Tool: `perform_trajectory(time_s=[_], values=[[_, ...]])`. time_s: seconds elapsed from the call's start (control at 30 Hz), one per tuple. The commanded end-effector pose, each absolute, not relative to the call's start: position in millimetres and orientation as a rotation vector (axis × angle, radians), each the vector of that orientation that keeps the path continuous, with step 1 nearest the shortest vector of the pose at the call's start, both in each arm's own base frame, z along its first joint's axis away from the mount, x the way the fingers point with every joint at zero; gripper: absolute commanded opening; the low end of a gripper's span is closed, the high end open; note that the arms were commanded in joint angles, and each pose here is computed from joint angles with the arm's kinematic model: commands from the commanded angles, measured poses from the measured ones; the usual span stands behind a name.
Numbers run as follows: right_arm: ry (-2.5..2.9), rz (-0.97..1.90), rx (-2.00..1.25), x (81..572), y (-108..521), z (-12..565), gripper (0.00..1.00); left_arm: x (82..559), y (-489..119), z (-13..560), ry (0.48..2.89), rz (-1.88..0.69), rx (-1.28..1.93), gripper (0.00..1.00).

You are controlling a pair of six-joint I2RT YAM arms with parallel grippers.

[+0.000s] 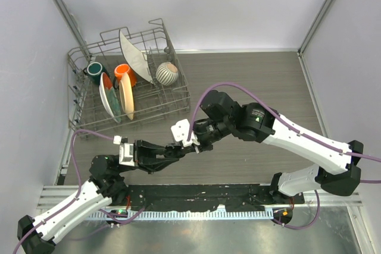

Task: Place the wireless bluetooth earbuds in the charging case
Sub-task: Place the earbud in the charging case.

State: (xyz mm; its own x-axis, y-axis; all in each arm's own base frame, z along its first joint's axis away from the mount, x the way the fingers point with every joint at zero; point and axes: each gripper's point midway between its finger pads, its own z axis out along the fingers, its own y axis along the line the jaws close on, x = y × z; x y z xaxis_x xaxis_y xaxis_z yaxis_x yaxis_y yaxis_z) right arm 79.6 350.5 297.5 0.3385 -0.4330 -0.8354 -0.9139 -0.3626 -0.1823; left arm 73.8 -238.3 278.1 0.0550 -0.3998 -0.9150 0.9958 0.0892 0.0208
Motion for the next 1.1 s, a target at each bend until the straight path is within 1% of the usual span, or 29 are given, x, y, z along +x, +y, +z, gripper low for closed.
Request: perform_trajectory(time_s=[0.0, 0.13, 0.27, 0.33, 0.37, 0.4, 0.5, 0.53, 0.57, 0.6, 0.73, 0.77, 0.9, 0.97, 1.07], values=[[1.168, 0.852, -1.903, 90, 354, 301, 0.15, 69, -227, 318, 0.757, -1.257, 0.802, 0.00], [1.162, 0.834, -1.866, 93, 354, 306, 0.20, 71, -228, 316, 0.764, -1.253, 0.802, 0.00], [1.150, 0.827, -1.838, 95, 354, 312, 0.21, 72, -229, 315, 0.769, -1.254, 0.801, 0.00], [1.155, 0.830, -1.826, 95, 354, 314, 0.16, 73, -228, 316, 0.774, -1.251, 0.792, 0.00], [1.162, 0.834, -1.818, 95, 355, 316, 0.10, 74, -228, 315, 0.776, -1.250, 0.791, 0.00], [1.172, 0.824, -1.803, 98, 355, 318, 0.01, 74, -229, 315, 0.780, -1.249, 0.789, 0.00], [1.202, 0.810, -1.741, 105, 358, 325, 0.01, 74, -229, 315, 0.778, -1.249, 0.790, 0.00], [1.193, 0.814, -1.745, 103, 357, 326, 0.03, 74, -228, 315, 0.779, -1.248, 0.789, 0.00], [1.185, 0.819, -1.750, 102, 356, 326, 0.07, 74, -229, 315, 0.778, -1.248, 0.789, 0.00], [1.170, 0.825, -1.756, 100, 356, 326, 0.14, 75, -228, 316, 0.778, -1.247, 0.786, 0.00], [1.108, 0.842, -1.720, 95, 351, 340, 0.22, 75, -228, 315, 0.781, -1.246, 0.785, 0.00], [1.098, 0.843, -1.712, 94, 350, 342, 0.26, 75, -228, 315, 0.783, -1.246, 0.783, 0.00], [1.043, 0.848, -1.654, 91, 344, 353, 0.32, 79, -229, 313, 0.805, -1.238, 0.770, 0.00], [0.991, 0.845, -1.606, 90, 340, 368, 0.36, 80, -228, 312, 0.807, -1.235, 0.768, 0.00], [0.967, 0.827, -1.546, 94, 339, 376, 0.38, 81, -229, 311, 0.816, -1.232, 0.765, 0.00]])
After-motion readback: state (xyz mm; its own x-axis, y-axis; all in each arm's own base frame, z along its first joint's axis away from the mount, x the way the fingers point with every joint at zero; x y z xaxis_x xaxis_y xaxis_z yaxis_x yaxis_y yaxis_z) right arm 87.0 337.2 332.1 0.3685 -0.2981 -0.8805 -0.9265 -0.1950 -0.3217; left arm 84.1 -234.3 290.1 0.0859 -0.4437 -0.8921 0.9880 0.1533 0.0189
